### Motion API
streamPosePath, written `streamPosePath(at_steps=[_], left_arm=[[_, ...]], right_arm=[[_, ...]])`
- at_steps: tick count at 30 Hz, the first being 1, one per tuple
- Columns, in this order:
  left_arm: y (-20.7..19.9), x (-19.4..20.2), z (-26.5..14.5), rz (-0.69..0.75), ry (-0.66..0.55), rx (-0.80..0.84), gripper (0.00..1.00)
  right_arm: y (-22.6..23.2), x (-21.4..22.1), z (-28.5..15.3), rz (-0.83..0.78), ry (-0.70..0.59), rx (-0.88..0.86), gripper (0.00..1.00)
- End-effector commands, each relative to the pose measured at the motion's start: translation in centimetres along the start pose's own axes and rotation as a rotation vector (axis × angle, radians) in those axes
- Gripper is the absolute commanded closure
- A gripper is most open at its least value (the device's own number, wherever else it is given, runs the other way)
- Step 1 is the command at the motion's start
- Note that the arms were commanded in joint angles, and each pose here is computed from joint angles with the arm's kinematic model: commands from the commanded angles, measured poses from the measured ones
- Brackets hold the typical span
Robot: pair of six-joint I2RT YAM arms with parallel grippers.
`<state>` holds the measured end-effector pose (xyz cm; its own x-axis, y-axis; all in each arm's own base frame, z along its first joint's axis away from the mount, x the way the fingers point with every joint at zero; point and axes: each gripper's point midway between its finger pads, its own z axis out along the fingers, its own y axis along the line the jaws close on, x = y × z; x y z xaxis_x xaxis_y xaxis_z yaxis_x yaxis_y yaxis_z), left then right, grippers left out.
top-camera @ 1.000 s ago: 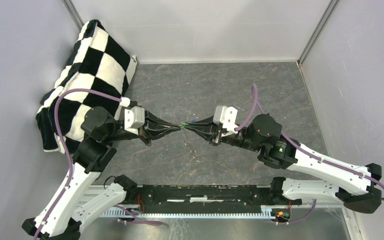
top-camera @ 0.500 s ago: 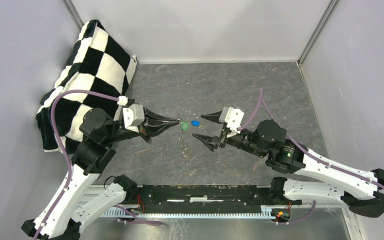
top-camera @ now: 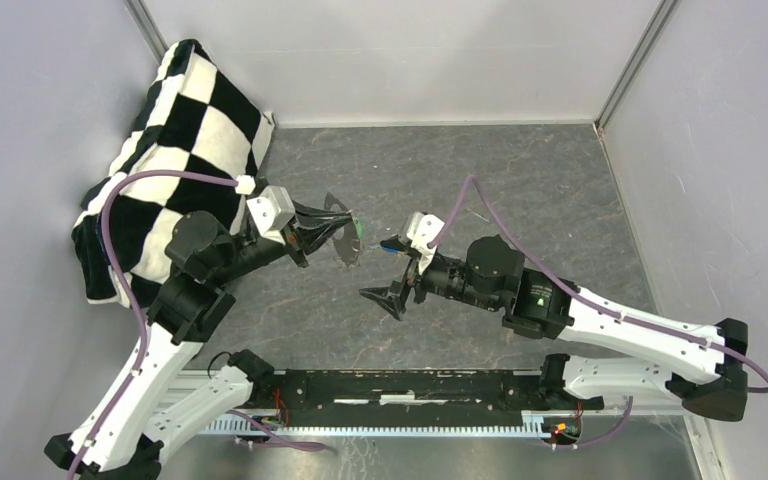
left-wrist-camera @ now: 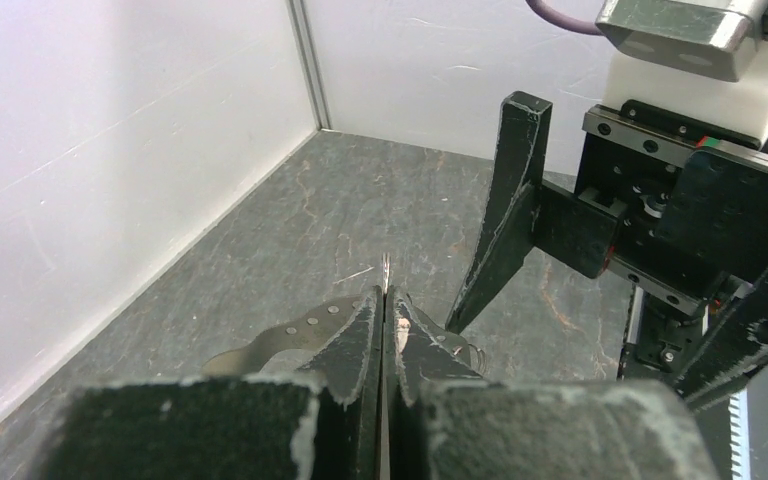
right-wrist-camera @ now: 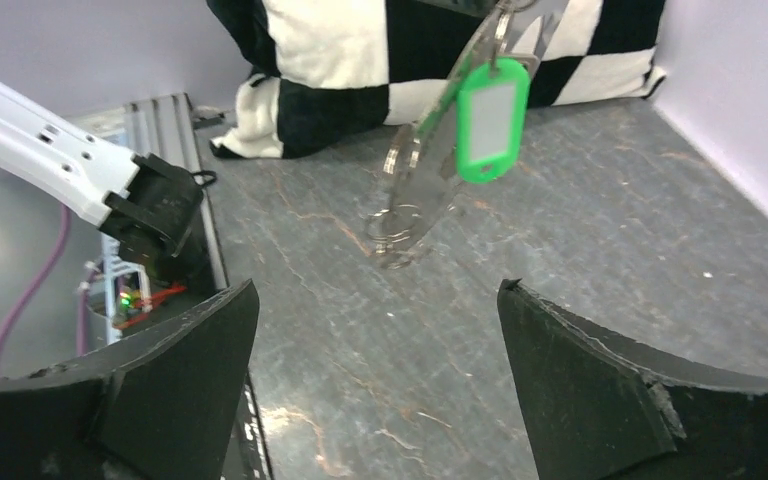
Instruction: Put the keys on the keyring
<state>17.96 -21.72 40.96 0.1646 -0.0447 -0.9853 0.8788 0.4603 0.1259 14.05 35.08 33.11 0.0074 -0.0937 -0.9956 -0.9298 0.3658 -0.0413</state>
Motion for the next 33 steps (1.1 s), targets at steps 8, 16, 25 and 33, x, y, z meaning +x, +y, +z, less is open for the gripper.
streamPosePath(at_steps=[8,16,25,33], left_arm=[[0.7,-2.7,-0.3,0.074,-0.076,-0.041,0.98],[0.4,-3.0,-0.3,0.066,-0.084,-0.026,0.98],[-0.1,-1.7,-0.4,0.097,-0.050,0.004,0.57],[0.1,-1.1,-0.8,0.119,-0.034,-0.011,0.83]], right_arm=[[-2.7,-0.6,2.9,0.075,-0.118,0.188,0.07],[-3.6,0.0,2.7,0.082,-0.133,0.243,0.57],[-1.2,-2.6,1.4,0.196,-0.233,0.113,0.98],[-3.6,3.4,1.0,0.194,-0.062,0.271,0.96]])
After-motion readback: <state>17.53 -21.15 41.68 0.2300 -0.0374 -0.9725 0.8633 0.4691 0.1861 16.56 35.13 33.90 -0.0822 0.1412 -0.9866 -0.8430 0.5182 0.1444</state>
